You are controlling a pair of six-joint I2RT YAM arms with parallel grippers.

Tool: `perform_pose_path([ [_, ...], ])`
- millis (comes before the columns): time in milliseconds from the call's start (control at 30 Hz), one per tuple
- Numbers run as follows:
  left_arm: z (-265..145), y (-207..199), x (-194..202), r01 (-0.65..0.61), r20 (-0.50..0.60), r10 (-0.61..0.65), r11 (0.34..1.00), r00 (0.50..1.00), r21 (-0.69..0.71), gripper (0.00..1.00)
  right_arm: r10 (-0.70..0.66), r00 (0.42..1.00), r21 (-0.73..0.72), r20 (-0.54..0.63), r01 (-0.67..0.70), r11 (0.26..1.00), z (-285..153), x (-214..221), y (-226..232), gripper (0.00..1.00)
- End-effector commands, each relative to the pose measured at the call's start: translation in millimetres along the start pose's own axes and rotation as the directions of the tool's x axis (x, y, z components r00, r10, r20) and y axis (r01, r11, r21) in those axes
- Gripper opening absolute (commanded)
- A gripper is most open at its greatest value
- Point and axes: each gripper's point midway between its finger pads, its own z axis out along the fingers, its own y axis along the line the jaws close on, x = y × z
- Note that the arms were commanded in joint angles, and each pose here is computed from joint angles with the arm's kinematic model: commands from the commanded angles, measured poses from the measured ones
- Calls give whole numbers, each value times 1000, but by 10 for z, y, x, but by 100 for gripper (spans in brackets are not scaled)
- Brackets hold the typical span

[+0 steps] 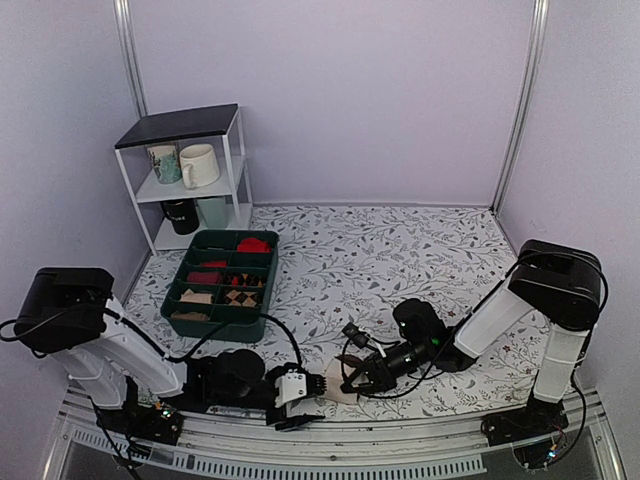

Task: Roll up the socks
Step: Roll the sock at the center of the board.

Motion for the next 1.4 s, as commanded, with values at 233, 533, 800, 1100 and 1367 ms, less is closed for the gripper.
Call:
perform_pose_path([
  [233,176,-21,-75,-24,12,24,1000,1000,2,80,271,945,223,-182,-229,948,-57,841,-515,5],
  [533,299,-142,261,28,-130,-17,997,991,78,64,270,945,220,-183,-229,948,-68,848,-498,5],
  [800,342,-169,423,80,-215,-59,993,975,91,40,253,951,209,-180,-214,954,-74,811,-462,5],
  [1100,323,-189,552,146,-312,-113,986,943,82,0,222,962,220,-160,-185,958,-75,613,-432,7],
  [1367,333,-191,696,303,-440,-246,951,864,62,0,26,1000,352,-6,-22,936,-407,40,-336,37],
])
